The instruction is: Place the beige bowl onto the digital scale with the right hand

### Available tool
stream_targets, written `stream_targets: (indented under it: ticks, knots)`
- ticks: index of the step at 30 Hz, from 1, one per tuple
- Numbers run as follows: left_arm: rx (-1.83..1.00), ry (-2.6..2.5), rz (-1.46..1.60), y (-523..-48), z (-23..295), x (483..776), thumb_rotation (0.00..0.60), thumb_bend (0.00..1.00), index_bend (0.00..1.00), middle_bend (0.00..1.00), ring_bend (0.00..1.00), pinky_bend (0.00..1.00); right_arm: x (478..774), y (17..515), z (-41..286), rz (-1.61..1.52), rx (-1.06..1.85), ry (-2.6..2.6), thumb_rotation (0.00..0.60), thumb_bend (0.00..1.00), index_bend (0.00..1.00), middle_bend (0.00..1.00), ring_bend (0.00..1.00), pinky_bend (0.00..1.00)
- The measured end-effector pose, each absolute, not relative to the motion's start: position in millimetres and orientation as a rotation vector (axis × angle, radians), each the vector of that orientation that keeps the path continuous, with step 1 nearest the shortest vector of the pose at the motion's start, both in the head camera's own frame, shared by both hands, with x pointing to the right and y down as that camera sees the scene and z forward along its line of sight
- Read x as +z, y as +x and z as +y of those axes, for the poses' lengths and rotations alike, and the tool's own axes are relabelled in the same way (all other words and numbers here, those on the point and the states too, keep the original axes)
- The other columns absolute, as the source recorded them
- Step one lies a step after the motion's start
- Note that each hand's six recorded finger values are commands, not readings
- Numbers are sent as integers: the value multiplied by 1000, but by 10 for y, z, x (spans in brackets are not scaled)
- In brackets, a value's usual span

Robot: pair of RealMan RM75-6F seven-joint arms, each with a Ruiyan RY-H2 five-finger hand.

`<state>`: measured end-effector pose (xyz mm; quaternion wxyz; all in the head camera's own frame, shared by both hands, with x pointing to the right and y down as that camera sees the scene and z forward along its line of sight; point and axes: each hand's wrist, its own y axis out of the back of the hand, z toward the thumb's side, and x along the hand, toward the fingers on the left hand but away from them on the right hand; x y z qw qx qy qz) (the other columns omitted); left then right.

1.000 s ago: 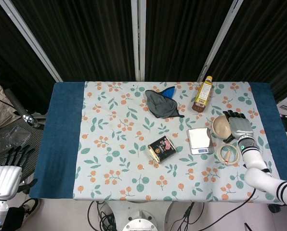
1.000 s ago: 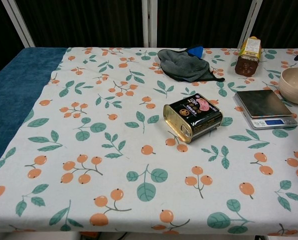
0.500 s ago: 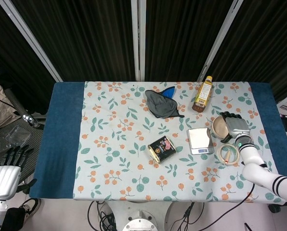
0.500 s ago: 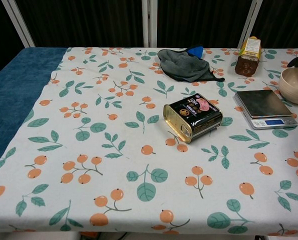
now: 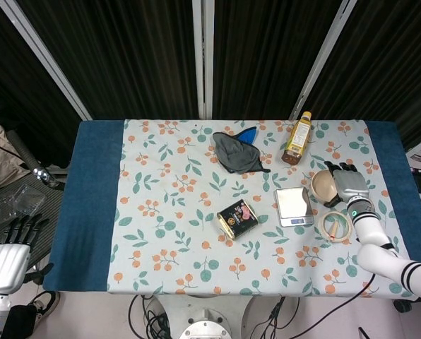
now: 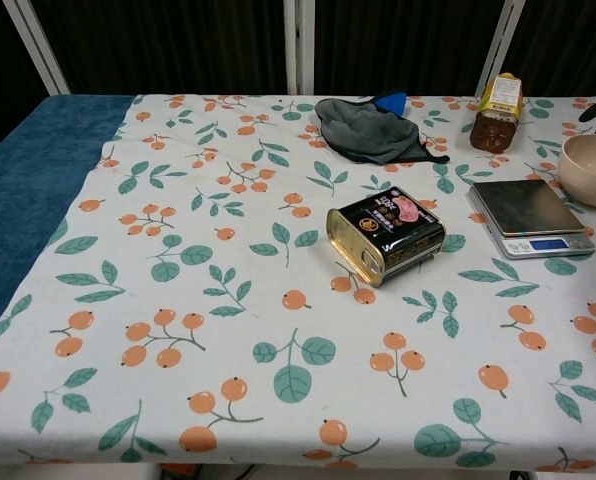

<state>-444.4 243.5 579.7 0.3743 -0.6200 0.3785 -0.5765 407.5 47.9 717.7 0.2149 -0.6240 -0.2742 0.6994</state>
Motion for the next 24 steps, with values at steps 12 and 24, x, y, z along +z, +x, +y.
stream_targets:
  ticks: [12, 24]
  knots:
    - [-1474, -1588, 983, -4453, 2456, 5807, 600, 123, 127, 51, 0, 30, 6868, 3695, 472, -746, 1786, -1802, 600, 26, 0, 253, 0, 0]
    - [-1478, -1579, 1005, -4513, 2502, 5757, 600, 123, 133, 51, 0, 30, 6934, 3355, 629, -609, 1745, -1821, 600, 26, 0, 236, 0, 0]
